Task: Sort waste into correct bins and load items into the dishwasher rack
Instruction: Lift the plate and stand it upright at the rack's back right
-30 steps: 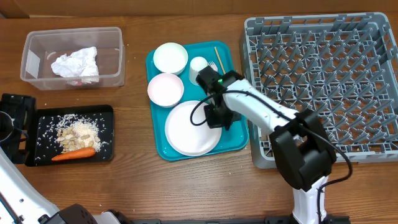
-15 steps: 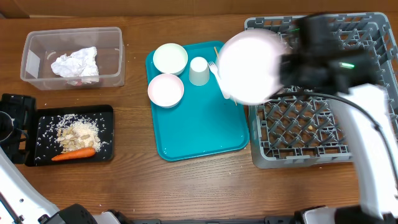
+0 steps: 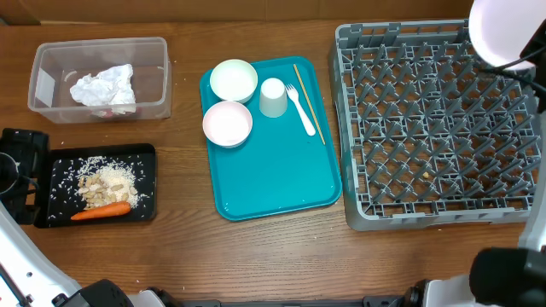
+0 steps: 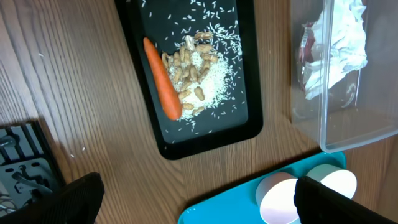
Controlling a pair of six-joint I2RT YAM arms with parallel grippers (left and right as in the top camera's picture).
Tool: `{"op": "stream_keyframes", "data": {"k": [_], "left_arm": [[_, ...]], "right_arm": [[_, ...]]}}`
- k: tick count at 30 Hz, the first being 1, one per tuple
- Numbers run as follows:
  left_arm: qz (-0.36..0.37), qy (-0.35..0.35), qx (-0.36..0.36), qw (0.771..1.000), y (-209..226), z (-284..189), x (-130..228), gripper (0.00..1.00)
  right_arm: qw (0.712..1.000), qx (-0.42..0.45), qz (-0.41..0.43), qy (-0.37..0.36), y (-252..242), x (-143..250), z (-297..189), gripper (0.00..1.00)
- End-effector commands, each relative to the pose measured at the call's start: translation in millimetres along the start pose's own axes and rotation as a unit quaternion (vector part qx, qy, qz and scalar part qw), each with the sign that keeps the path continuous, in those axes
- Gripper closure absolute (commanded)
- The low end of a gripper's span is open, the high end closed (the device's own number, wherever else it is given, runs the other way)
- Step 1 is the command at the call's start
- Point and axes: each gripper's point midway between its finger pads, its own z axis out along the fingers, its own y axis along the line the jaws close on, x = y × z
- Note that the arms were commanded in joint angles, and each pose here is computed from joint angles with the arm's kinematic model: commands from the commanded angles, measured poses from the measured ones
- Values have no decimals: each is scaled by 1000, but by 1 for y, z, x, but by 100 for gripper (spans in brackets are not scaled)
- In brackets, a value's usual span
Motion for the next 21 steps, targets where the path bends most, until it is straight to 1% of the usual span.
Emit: {"op": "stream_keyframes", "data": {"k": [1,2,6,13,17,21], "left_arm": [[-4,-1,-3,1000,1,1,0,0],[-4,-1,-3,1000,1,1,0,0],[-4,-1,-3,1000,1,1,0,0],[-4,-1,-3,1000,1,1,0,0],[-4,-1,-3,1000,1,1,0,0],[-4,-1,-3,1000,1,1,0,0]], "right_arm": [[997,15,-71,-2,7,0,28,96],[996,34,-79,1,7,4,44,96],[992,48,-117,13,15,16,73,96],[985,67,-147,51,22,47,110,96],[980,69,-172,67,26,64,122,96],[979,72,-180,69,25,66,124,96]]}}
